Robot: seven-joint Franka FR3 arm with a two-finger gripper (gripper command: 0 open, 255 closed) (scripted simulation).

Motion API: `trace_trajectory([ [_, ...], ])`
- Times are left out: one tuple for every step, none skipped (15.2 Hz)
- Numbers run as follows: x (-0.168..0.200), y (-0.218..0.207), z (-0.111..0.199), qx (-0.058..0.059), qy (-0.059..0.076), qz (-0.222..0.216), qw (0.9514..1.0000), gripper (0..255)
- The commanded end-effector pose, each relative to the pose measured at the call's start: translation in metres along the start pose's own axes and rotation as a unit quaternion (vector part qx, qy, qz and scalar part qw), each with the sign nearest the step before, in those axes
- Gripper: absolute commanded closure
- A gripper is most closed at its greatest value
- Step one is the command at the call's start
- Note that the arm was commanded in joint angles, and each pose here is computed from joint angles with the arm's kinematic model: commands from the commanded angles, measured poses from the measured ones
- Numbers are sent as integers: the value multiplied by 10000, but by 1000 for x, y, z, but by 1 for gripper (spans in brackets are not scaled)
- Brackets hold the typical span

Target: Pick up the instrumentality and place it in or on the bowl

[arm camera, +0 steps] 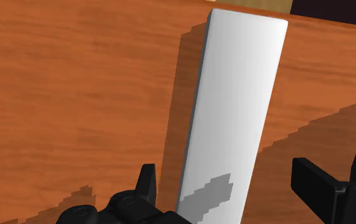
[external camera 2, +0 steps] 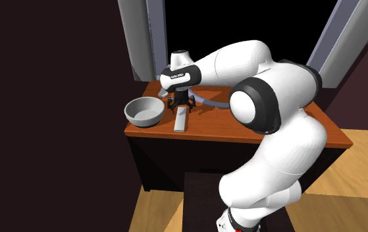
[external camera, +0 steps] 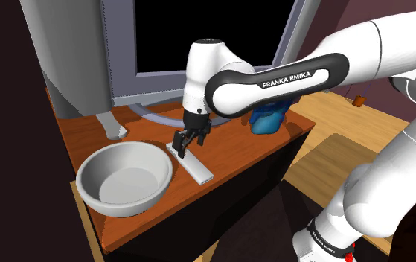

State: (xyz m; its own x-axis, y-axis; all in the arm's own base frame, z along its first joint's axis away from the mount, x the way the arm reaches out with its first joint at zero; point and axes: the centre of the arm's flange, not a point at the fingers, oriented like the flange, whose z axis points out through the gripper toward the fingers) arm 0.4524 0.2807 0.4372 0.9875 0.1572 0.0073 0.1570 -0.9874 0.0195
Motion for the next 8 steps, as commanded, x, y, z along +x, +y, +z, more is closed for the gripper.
trace_trajectory([
  [4, -5, 10, 7, 8, 0, 10000, 0],
  [4, -5, 15, 7, 8, 0, 10000, 0],
  [4, -5, 20, 7, 8, 0, 10000, 0],
  [4, -5, 25, 7, 8, 0, 10000, 0],
  [4, -5, 31, 7, 8, 0, 10000, 0],
  [4, -5, 36, 7, 8, 0, 10000, 0],
  [4, -5, 39, 7, 8, 0, 10000, 0],
  [4, -5, 39, 7, 8, 0, 10000, 0],
])
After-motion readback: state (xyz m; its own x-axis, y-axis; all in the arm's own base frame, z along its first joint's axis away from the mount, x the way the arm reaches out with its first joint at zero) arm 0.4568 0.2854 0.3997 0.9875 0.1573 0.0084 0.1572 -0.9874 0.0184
